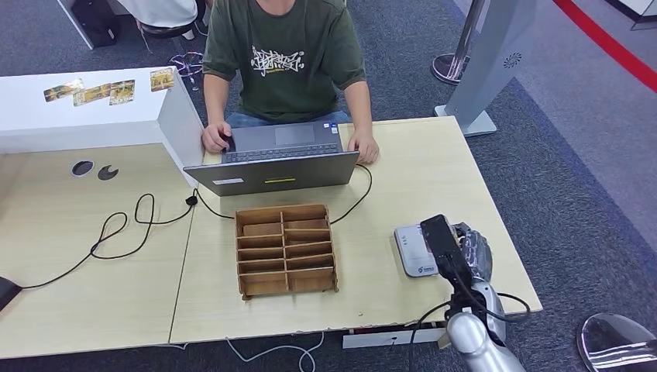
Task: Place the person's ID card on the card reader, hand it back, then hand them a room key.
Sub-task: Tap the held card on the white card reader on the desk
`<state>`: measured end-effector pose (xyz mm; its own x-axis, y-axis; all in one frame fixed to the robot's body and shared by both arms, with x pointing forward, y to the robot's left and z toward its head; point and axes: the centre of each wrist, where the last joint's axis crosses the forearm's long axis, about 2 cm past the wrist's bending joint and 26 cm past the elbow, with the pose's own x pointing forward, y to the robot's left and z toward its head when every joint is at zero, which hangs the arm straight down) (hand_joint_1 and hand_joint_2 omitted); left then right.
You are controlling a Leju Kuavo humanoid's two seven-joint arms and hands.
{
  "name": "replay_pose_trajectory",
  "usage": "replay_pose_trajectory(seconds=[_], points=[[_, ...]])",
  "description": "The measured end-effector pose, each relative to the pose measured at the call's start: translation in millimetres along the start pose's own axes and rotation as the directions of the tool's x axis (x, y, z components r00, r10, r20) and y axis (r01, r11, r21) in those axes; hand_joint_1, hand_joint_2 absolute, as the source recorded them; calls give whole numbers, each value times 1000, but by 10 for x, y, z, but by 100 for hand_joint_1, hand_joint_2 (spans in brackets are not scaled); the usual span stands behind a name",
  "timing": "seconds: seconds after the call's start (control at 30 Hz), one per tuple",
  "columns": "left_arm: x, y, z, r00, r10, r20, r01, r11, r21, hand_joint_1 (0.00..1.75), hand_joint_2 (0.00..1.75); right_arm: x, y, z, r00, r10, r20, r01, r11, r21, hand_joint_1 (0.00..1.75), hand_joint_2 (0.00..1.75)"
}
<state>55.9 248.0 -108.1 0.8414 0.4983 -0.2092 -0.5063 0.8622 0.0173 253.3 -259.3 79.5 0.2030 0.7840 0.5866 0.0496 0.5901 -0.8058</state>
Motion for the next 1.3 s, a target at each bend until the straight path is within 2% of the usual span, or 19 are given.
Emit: replay_pose_trajectory(seconds=[0.77,1.3], points=[[7,-6,3,1000,-27,2,27,1000,-2,0,0,-55,238,-374,994,48,-100,-30,983,180,175,175],[8,-7,3,1000,-24,1,24,1000,-5,0,0,38,306,-465,994,75,-76,-57,975,216,175,175]])
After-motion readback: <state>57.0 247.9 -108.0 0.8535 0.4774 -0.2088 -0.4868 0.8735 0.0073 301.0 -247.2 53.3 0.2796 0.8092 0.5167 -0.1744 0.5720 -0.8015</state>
